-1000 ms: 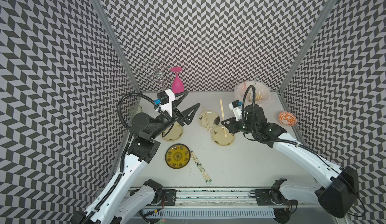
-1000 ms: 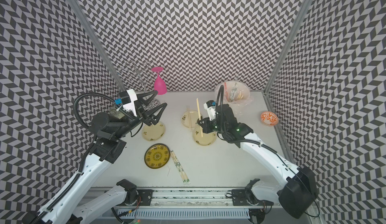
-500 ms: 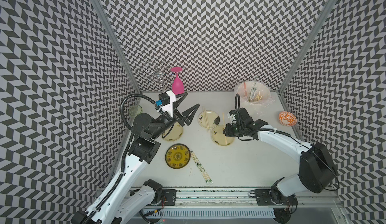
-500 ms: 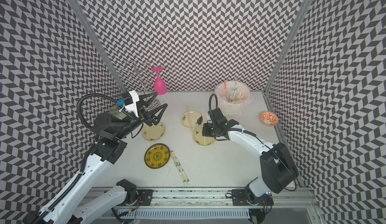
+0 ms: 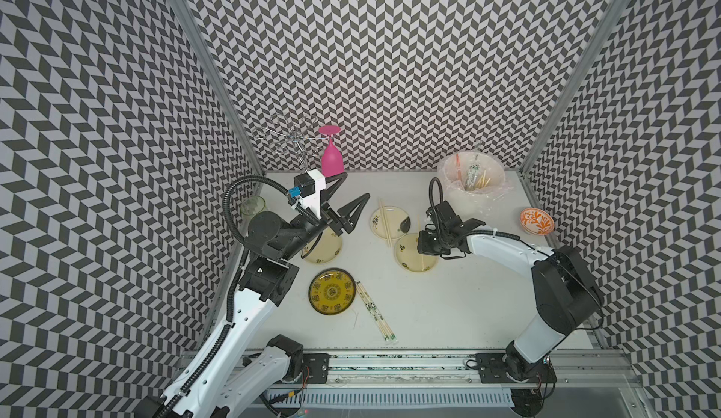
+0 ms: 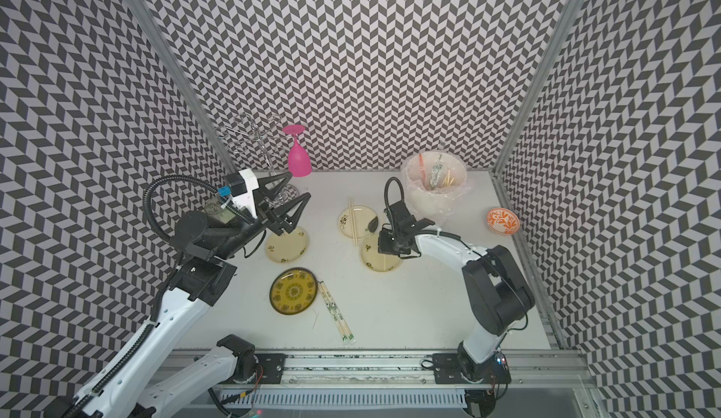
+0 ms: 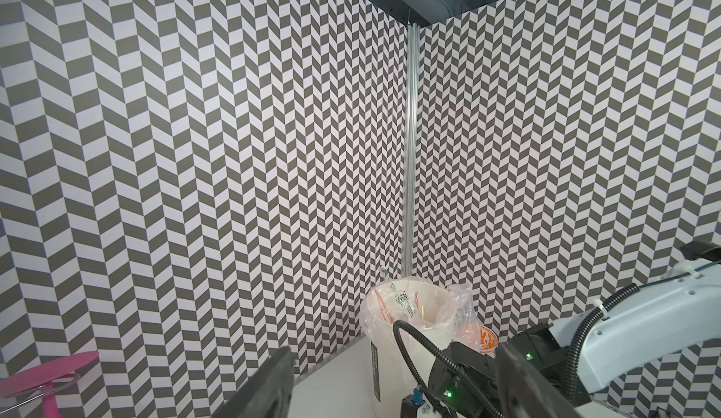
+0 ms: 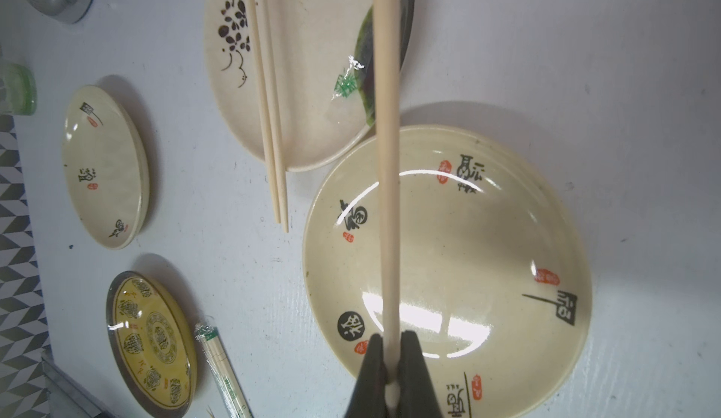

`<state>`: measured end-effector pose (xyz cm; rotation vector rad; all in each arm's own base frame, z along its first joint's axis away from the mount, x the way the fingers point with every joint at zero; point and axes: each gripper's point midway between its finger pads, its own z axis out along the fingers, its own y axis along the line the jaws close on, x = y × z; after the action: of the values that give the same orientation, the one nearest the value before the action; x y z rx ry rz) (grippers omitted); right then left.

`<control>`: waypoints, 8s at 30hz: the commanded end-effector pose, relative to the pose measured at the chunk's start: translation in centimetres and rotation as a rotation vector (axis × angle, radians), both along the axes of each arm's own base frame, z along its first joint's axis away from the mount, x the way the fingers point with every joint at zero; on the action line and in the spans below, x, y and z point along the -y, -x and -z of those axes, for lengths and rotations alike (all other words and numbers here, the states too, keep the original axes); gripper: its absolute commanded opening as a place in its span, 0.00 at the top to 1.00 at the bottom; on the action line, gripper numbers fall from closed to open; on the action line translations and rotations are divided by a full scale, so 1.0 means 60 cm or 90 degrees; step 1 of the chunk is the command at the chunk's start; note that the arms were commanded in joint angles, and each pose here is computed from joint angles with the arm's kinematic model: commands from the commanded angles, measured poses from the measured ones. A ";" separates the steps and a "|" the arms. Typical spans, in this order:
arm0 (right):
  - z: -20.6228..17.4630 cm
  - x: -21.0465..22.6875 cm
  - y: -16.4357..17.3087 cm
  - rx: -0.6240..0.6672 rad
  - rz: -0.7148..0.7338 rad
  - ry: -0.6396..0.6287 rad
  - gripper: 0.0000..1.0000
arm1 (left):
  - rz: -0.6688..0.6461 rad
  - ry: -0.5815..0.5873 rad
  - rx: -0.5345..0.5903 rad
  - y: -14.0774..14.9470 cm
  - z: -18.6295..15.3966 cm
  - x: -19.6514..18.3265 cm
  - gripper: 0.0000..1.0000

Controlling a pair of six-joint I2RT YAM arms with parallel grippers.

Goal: Remove the packaging of disposable chopsticks
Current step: Place the disposable chopsticks on the plate, then pick up the disposable chopsticks from the center of the board.

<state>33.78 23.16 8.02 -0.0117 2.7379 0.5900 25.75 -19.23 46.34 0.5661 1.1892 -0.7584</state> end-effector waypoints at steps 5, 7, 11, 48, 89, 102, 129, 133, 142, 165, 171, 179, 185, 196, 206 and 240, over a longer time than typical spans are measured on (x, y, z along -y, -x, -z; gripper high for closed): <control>0.014 0.003 -0.019 0.005 0.006 0.012 1.00 | 0.001 -0.001 0.012 0.009 -0.001 -0.004 0.19; 0.022 0.002 -0.017 -0.003 0.004 0.013 1.00 | 0.001 -0.001 0.011 0.009 0.000 -0.005 0.19; 0.035 0.005 -0.011 -0.013 0.003 0.018 1.00 | 0.002 -0.001 0.012 0.009 0.000 -0.004 0.19; 0.053 0.011 0.014 -0.051 -0.007 0.024 0.85 | 0.004 0.005 0.010 0.011 0.001 -0.006 0.19; -0.115 -0.173 0.050 0.084 -0.189 -0.103 0.76 | -0.027 -0.007 -0.018 -0.006 0.020 -0.013 0.19; -0.223 -0.199 0.282 -0.015 -0.395 -0.488 0.76 | -0.144 -0.039 -0.198 0.000 0.165 -0.071 0.19; -0.135 -0.116 0.253 0.104 -0.288 -0.134 0.83 | -0.007 -0.580 0.009 0.080 0.302 -0.045 0.30; -0.169 -0.088 0.233 0.187 -0.263 -0.101 0.83 | 0.149 -0.790 0.069 0.140 0.419 -0.008 0.28; -0.295 0.032 0.213 0.428 -0.096 -0.115 0.84 | 0.373 -0.877 0.167 0.226 0.522 0.092 0.50; -0.389 0.126 0.235 0.603 -0.042 -0.100 0.85 | 0.568 -1.091 0.031 0.281 0.714 0.098 0.62; -0.383 0.128 0.235 0.603 -0.042 -0.093 0.85 | 0.543 -1.101 0.011 0.266 0.720 0.116 0.64; -0.377 0.127 0.234 0.604 -0.043 -0.091 0.85 | 0.585 -1.144 -0.009 0.288 0.746 0.103 0.72; -0.374 0.126 0.234 0.604 -0.044 -0.090 0.85 | 0.551 -1.152 0.019 0.270 0.750 0.119 0.81; -0.372 0.132 0.233 0.606 -0.034 -0.086 0.85 | 0.532 -1.126 0.033 0.254 0.737 0.162 0.90; -0.366 0.133 0.230 0.603 -0.030 -0.081 0.85 | 0.481 -1.089 0.096 0.234 0.707 0.187 1.00; -0.512 -0.011 0.239 0.728 -0.199 -0.292 0.85 | 0.025 -0.348 0.086 0.047 0.167 0.135 1.00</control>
<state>20.19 22.25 34.52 -0.4597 1.6309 0.8043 22.89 -27.82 30.97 1.2532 1.3512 -0.2923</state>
